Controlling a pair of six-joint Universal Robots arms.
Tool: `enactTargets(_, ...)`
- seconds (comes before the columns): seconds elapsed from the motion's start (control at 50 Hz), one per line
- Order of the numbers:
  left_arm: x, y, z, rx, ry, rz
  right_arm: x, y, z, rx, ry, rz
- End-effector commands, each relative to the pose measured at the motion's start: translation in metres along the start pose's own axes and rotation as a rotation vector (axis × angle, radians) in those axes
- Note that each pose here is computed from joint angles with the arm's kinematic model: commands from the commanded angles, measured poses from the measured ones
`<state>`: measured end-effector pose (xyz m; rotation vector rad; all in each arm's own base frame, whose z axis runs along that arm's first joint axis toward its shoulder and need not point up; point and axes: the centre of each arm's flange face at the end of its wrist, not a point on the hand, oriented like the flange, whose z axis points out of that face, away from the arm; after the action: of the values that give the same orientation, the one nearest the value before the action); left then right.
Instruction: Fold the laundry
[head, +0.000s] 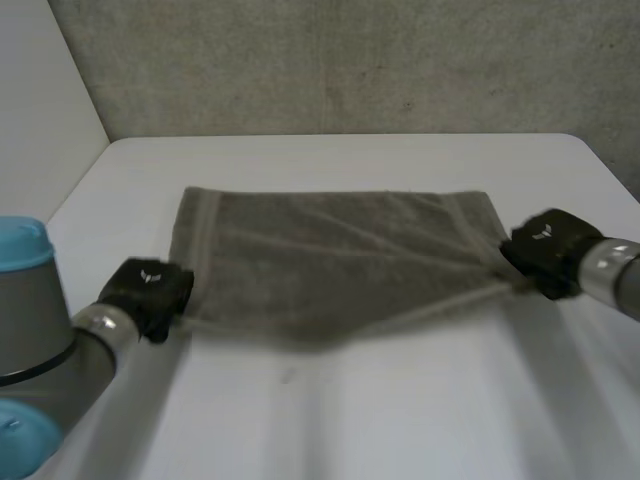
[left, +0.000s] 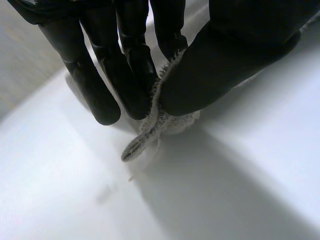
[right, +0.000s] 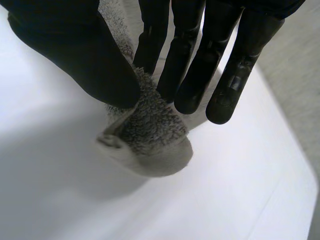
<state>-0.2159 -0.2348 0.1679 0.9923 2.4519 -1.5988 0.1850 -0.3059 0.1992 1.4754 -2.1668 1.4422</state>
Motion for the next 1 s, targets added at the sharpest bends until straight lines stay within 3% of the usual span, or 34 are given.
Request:
enactTargets(0.02, 0.004, -0.001, -0.065, -0.189, 0.103, 0.024, -0.001, 0.006, -0.065, -0.153, -0.133, -0.09)
enactTargets(0.14, -0.003, -0.027, -0.103, -0.124, 0.1, 0.085, 0.017, 0.011, -0.08, -0.16, -0.059, -0.127)
enactTargets(0.28, -0.008, -0.04, -0.09, -0.035, 0.062, 0.146, 0.023, 0.018, -0.061, -0.143, 0.009, -0.148)
enactTargets(0.5, 0.0, -0.028, 0.026, -0.009, 0.042, 0.149, 0.021, 0.029, 0.016, -0.13, 0.066, -0.052)
enactTargets(0.64, -0.004, -0.039, 0.099, 0.112, -0.026, 0.146, 0.024, 0.03, 0.073, -0.049, 0.199, -0.013)
enactTargets(0.8, -0.007, -0.048, 0.146, 0.215, -0.088, 0.15, 0.017, 0.023, 0.114, 0.061, 0.295, -0.057)
enactTargets(1.0, -0.008, -0.053, 0.165, 0.266, -0.109, 0.151, 0.022, 0.021, 0.139, 0.11, 0.386, -0.075)
